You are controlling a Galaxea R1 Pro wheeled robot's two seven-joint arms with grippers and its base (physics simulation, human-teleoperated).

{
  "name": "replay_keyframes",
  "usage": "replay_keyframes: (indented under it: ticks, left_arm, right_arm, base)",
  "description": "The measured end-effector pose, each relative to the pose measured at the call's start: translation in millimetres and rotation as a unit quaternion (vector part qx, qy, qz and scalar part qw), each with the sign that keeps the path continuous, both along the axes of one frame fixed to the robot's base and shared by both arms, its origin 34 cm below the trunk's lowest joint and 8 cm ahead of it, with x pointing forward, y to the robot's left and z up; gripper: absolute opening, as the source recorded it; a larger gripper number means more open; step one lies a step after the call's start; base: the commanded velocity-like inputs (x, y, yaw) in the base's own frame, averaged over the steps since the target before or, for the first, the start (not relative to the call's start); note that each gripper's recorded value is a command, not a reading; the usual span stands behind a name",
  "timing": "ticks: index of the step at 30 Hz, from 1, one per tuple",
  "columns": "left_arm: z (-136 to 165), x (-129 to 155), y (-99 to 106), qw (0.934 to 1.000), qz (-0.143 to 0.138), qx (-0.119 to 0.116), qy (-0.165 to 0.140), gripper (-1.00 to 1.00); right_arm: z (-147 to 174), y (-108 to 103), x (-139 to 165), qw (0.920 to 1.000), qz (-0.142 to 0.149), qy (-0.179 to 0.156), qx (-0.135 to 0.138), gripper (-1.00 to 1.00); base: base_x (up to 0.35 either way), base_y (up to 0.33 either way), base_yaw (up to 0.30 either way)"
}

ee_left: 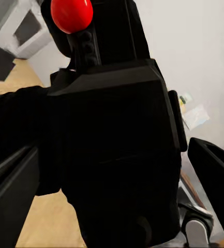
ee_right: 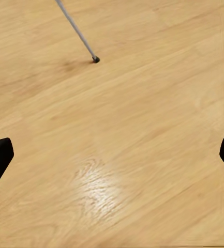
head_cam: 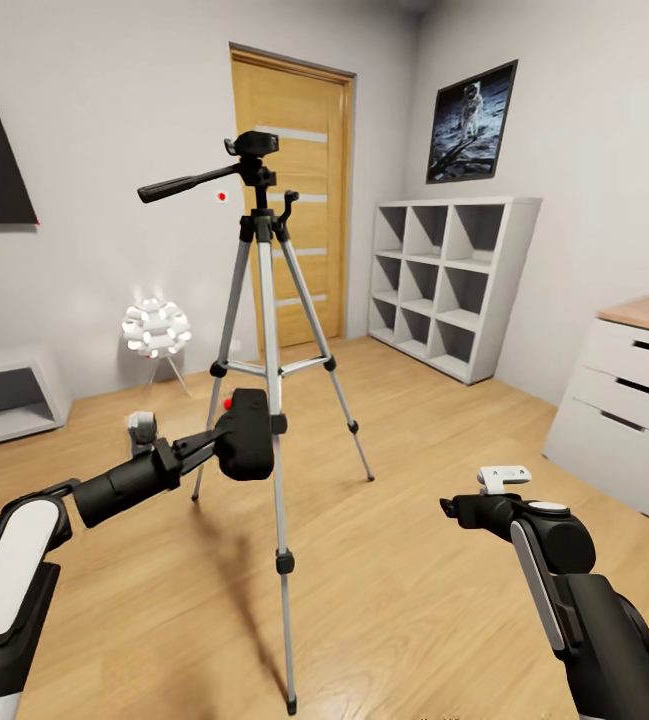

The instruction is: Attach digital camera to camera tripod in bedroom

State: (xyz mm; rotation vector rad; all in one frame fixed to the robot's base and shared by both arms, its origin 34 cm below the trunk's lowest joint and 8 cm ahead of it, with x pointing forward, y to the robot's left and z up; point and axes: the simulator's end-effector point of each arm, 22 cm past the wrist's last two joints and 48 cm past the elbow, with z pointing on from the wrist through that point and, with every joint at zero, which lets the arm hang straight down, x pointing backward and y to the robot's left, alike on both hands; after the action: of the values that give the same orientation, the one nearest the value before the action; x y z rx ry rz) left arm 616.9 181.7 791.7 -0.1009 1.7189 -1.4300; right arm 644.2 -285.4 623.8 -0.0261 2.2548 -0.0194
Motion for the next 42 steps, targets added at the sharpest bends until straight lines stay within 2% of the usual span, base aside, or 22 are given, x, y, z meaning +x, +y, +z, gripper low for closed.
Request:
replay_keyframes:
  ticks: [5, 15, 21, 26, 29, 30, 31, 34, 35, 36, 40, 42]
  left_arm:
    - [12.1, -4.7, -27.5, 0.9992, -0.037, -0.005, -0.012, -1.0]
    - [20.6, -11.5, -64.5, 0.9965, -0.08, 0.003, -0.022, -1.0]
    - [24.1, -12.3, -77.7, 0.9957, -0.09, 0.003, -0.024, -1.0]
    - [21.1, -11.1, -98.7, 0.9952, -0.096, 0.013, -0.015, -1.0]
    - [16.4, -5.1, -123.5, 0.995, -0.092, 0.04, -0.002, -1.0]
    - [6.0, 2.4, -140.0, 0.994, -0.078, 0.076, 0.012, -1.0]
    - [6.5, 2.2, -148.7, 0.9935, -0.079, 0.08, 0.017, -1.0]
    - [-4.4, 9.4, -164.4, 0.9898, -0.059, 0.125, 0.035, -1.0]
    - [-22.2, 15.3, -180.4, 0.9774, -0.032, 0.202, 0.054, -1.0]
    - [-17.8, 13.0, -191.7, 0.9763, -0.035, 0.206, 0.055, -1.0]
    - [-13.9, 17.9, -197.5, 0.9704, -0.018, 0.235, 0.053, -1.0]
    - [-9.2, 19.3, -197.9, 0.9698, -0.017, 0.238, 0.053, -1.0]
  right_arm:
    - [0.0, 0.1, 0.0, 1.0, 0.0, 0.0, 0.0, 1.0]
    - [0.1, -0.7, 0.0, 1.0, 0.0, 0.0, -0.001, 1.0]
    - [0.2, -0.9, 0.1, 1.0, 0.0, 0.0, -0.001, 1.0]
    - [0.5, -1.3, 0.3, 1.0, -0.001, 0.0, -0.001, 1.0]
    - [0.8, -2.7, 0.4, 1.0, -0.002, -0.001, -0.001, 1.0]
    - [0.9, -4.7, 0.4, 1.0, -0.004, -0.001, -0.002, 1.0]
    - [1.1, -5.8, 0.3, 1.0, -0.005, -0.001, -0.002, 1.0]
    - [1.6, -11.5, 0.2, 0.9999, -0.009, -0.001, -0.005, 1.0]
    - [2.3, -19.2, 0.0, 0.9999, -0.012, -0.001, -0.012, 1.0]
    - [2.5, -20.0, -0.1, 0.9998, -0.011, -0.001, -0.013, 1.0]
    - [5.0, -22.5, 0.4, 0.9998, -0.013, -0.001, -0.015, 1.0]
    - [9.4, -22.6, 1.5, 0.9998, -0.013, -0.001, -0.015, 1.0]
  base:
    - [0.0, 0.0, -0.246]
    - [0.0, 0.0, -0.266]
    - [0.0, 0.0, -0.27]
    - [0.0, 0.0, -0.271]
    - [0.0, 0.0, -0.271]
    - [0.0, 0.0, -0.272]
    - [0.0, 0.0, -0.272]
    - [0.0, 0.0, -0.272]
    - [0.0, 0.0, -0.272]
    - [0.0, 0.0, -0.272]
    - [0.0, 0.0, -0.272]
    - [0.0, 0.0, -0.272]
